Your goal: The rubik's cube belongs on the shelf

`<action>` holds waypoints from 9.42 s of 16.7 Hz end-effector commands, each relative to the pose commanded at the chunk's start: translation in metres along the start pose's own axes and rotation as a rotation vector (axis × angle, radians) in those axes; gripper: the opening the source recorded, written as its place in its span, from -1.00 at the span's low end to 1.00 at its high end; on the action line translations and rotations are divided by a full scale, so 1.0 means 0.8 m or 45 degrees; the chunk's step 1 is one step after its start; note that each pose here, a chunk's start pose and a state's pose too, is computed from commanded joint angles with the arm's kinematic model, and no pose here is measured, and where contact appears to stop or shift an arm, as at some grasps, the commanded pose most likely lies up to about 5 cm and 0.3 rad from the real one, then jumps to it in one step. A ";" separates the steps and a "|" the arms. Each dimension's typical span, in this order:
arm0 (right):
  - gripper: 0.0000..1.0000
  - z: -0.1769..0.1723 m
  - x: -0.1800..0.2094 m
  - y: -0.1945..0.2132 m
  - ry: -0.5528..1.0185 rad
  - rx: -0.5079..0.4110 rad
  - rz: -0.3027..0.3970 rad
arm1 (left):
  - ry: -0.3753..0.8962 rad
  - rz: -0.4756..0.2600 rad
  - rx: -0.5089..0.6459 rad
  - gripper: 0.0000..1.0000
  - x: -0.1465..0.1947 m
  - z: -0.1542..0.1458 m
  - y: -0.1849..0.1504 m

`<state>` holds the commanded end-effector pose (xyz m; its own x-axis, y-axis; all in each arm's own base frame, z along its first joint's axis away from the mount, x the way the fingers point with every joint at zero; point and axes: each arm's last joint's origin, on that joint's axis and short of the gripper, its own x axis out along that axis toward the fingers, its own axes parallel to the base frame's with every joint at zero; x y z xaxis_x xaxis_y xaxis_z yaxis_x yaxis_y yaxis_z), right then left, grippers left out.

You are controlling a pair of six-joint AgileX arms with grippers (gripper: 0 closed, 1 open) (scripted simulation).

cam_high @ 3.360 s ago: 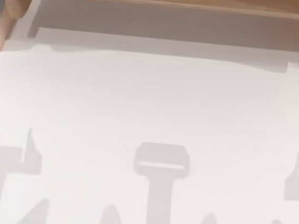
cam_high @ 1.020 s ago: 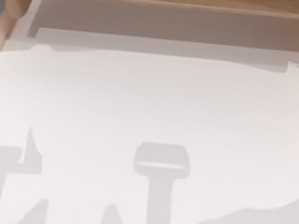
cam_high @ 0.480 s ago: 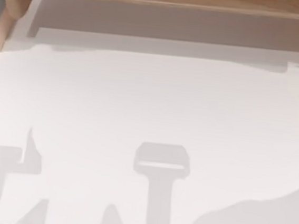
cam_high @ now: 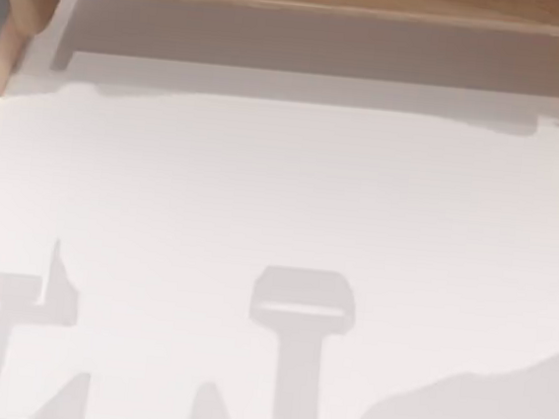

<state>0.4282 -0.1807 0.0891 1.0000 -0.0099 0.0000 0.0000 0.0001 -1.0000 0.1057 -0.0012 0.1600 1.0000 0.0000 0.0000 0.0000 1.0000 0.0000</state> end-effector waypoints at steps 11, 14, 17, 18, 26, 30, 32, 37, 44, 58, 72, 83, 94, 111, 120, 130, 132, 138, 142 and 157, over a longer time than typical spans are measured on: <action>-1.00 0.000 0.000 0.000 0.000 0.000 0.000 | 0.000 0.000 0.000 1.00 0.000 0.000 0.000; -1.00 0.000 0.000 0.000 0.000 0.000 0.000 | 0.000 0.000 0.000 1.00 0.000 0.000 0.000; -1.00 -0.002 -0.002 0.001 0.006 0.005 0.004 | 0.000 0.000 0.000 1.00 0.000 0.000 0.000; -1.00 -0.002 -0.006 0.000 0.006 0.004 0.001 | 0.000 0.000 0.000 1.00 0.000 0.000 0.000; -1.00 -0.002 -0.078 0.002 0.005 0.007 0.008 | 0.000 0.000 0.000 1.00 0.000 0.000 0.000; -1.00 -0.001 -0.078 0.003 0.005 0.008 0.008 | 0.000 0.000 0.000 1.00 0.000 0.000 0.000; -1.00 -0.002 -0.084 0.001 0.007 0.005 0.003 | 0.000 0.000 0.000 1.00 0.000 0.000 0.000; -1.00 -0.001 -0.139 0.005 0.004 0.017 0.017 | 0.000 0.000 0.000 1.00 0.000 0.000 0.000; -1.00 -0.001 -0.157 0.003 0.005 0.008 0.008 | 0.000 0.000 0.000 1.00 0.000 0.000 0.000; -0.70 -0.001 -0.235 0.003 0.004 0.008 0.008 | 0.000 0.000 0.000 1.00 0.000 0.000 0.000; 1.00 -0.001 -0.235 0.003 0.004 0.008 0.008 | 0.000 0.000 0.000 1.00 0.000 0.000 0.000; 1.00 -0.001 -0.256 0.003 0.003 0.009 0.008 | 0.000 0.000 0.000 1.00 0.000 0.000 0.000; 1.00 -0.061 -0.251 -0.017 0.246 0.049 0.002 | 0.000 0.000 0.000 1.00 0.000 0.000 0.000; 1.00 -0.139 -0.039 -0.197 0.735 1.044 0.633 | 0.000 0.000 0.000 1.00 0.000 0.000 0.000; 1.00 -0.024 0.027 -0.185 1.008 1.410 1.353 | 0.000 0.000 0.000 1.00 0.000 0.000 0.000; 1.00 -0.012 0.033 -0.163 1.123 1.453 1.502 | 0.000 0.000 0.000 1.00 0.000 0.000 0.000; 1.00 -0.007 0.033 -0.168 1.122 1.453 1.501 | 0.000 0.000 0.000 1.00 0.000 0.000 0.000; 1.00 0.026 0.026 -0.207 1.120 1.451 1.503 | 0.000 0.000 0.000 1.00 0.000 0.000 0.000; 1.00 0.016 0.027 -0.195 1.136 1.452 1.495 | 0.000 0.000 0.000 1.00 0.000 0.000 0.000; 0.55 -0.004 0.058 -0.090 1.121 1.449 1.506 | 0.000 0.000 0.000 1.00 0.000 0.000 0.000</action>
<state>0.4747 -0.1841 0.1612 0.1936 0.0449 -0.9801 -0.2269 0.9739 -0.0001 0.1057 -0.0012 0.1600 1.0000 0.0000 0.0000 0.0000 1.0000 0.0000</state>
